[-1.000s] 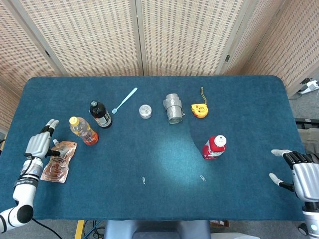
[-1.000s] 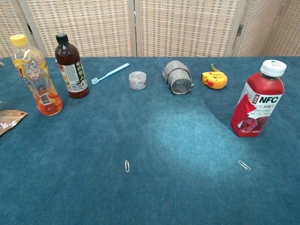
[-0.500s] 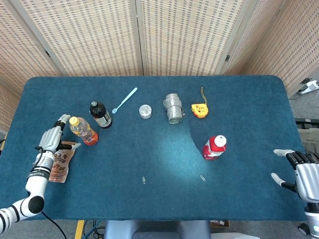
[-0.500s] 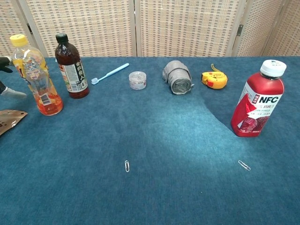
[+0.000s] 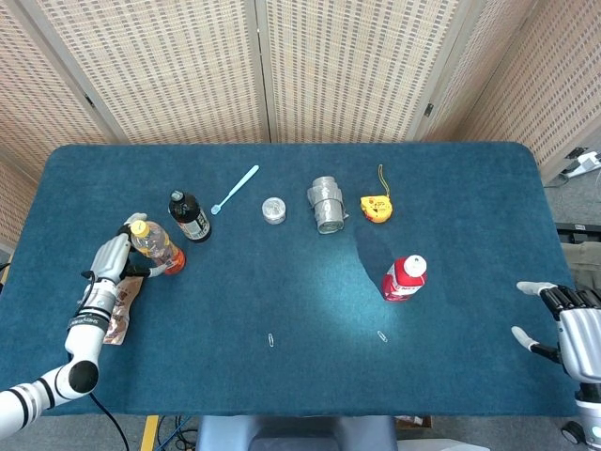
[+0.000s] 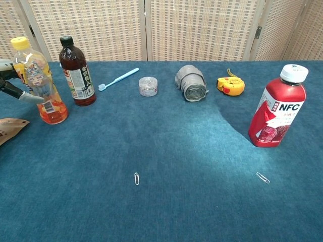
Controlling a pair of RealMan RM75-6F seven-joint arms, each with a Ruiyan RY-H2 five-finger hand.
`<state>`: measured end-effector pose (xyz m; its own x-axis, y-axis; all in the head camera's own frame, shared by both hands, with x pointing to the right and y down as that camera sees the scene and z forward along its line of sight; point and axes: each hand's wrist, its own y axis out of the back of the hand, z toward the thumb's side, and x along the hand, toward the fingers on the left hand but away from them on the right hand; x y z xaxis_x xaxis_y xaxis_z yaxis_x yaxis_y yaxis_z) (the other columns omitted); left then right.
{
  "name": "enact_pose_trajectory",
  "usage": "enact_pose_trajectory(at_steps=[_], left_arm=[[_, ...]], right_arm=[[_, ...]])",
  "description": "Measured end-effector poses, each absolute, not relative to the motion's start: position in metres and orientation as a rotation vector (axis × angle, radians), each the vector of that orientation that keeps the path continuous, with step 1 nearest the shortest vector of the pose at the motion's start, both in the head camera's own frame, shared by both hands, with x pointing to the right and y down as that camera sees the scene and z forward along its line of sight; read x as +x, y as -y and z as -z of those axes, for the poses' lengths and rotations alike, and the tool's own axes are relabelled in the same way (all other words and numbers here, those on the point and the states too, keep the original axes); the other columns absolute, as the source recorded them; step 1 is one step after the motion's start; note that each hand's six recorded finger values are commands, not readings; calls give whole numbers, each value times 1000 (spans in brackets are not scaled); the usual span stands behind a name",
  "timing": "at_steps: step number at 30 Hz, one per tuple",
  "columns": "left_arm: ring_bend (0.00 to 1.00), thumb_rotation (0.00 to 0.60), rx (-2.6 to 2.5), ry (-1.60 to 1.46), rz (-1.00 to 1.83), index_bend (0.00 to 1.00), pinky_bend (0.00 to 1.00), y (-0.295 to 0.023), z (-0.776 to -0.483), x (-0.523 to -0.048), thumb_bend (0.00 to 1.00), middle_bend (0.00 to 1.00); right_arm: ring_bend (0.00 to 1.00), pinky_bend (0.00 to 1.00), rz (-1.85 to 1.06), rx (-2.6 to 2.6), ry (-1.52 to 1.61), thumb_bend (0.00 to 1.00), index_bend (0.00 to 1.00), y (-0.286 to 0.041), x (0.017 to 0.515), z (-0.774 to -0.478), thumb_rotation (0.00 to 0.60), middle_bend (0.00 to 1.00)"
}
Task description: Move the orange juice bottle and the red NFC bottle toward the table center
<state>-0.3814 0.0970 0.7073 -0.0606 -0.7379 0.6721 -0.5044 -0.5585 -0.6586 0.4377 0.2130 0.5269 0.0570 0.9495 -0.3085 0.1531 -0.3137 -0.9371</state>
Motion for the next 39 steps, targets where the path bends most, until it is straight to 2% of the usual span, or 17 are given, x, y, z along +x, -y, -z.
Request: enact_pose_trajectory(at_steps=[4, 10, 17, 39], left_arm=[[143, 600, -1994, -1385, 1657, 37, 284, -95, -708, -379, 75, 64], [248, 600, -1992, -1417, 1647, 267, 284, -93, -710, -374, 75, 205], [375, 600, -1979, -1424, 1634, 414, 312, -93, -712, -367, 75, 376], [420, 600, -2054, -1390, 1507, 465, 345, -87, -691, -317, 75, 432]], right_arm=[[341, 425, -1335, -1582, 1137, 127, 355, -213, 438, -527, 600, 390], [341, 425, -1334, -1580, 1142, 127, 355, -213, 439, -526, 600, 390], [341, 425, -1335, -1579, 1145, 127, 356, -212, 440, -525, 600, 390], [341, 425, -1327, -1579, 1155, 127, 356, -212, 441, -523, 600, 390]])
